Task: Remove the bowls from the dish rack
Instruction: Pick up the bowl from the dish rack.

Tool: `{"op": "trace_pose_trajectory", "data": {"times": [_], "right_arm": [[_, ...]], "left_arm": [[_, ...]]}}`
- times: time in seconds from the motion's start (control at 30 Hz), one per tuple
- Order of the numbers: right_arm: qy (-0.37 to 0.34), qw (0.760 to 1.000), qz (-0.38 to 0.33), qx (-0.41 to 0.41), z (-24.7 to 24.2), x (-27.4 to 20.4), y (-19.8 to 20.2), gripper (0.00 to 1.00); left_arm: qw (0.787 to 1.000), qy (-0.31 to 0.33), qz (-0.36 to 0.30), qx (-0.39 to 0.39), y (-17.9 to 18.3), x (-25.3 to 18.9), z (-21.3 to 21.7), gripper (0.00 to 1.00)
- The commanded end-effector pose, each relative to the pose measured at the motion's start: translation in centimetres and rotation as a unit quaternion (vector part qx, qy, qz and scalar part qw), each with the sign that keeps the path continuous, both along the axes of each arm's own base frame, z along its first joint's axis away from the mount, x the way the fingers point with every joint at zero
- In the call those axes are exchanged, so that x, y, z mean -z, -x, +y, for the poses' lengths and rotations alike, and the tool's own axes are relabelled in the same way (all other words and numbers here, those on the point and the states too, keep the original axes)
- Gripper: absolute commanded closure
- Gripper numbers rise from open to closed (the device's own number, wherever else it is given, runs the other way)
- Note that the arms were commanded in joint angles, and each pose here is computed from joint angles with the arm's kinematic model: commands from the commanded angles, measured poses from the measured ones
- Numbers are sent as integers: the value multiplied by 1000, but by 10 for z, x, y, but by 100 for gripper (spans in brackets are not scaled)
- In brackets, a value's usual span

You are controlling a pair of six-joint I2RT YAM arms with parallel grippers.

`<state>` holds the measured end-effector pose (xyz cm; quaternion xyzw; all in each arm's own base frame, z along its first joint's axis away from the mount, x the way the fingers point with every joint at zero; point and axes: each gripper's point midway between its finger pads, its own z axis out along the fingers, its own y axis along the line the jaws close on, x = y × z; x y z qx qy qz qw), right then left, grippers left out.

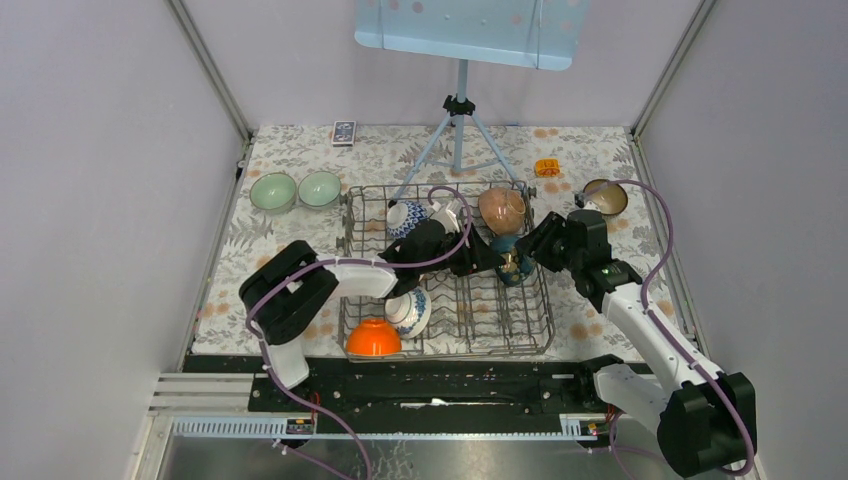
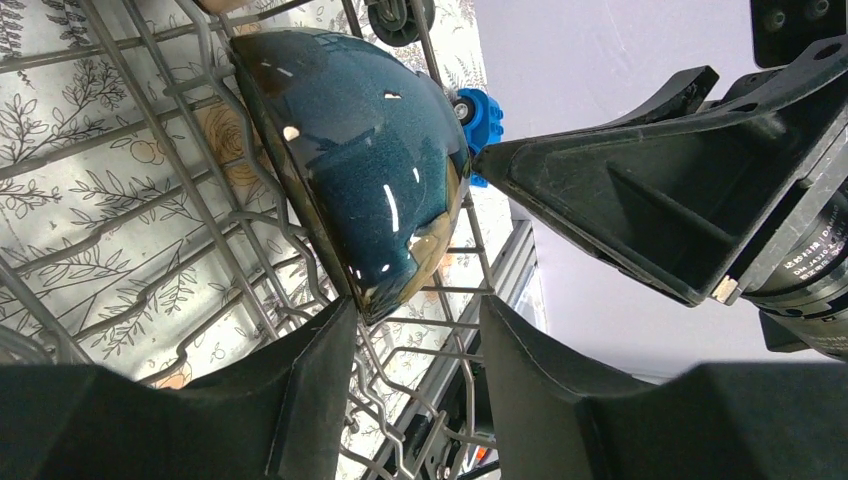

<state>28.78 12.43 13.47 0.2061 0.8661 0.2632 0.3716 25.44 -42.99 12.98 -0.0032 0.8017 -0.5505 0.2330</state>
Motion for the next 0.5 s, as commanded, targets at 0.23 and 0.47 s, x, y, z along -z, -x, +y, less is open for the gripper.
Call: {"op": "trace_pose_trajectory", "data": {"times": [0.23,0.47], "right_arm": [[-19,1000,-3,-3,2,0,-3,52],[-21,1000,3,-5,3,4,-2,51]], "left_arm": [[996,72,-49,19,-5,-38,-16,52],[996,74,-50,17,-8,-34,-18,52]]}}
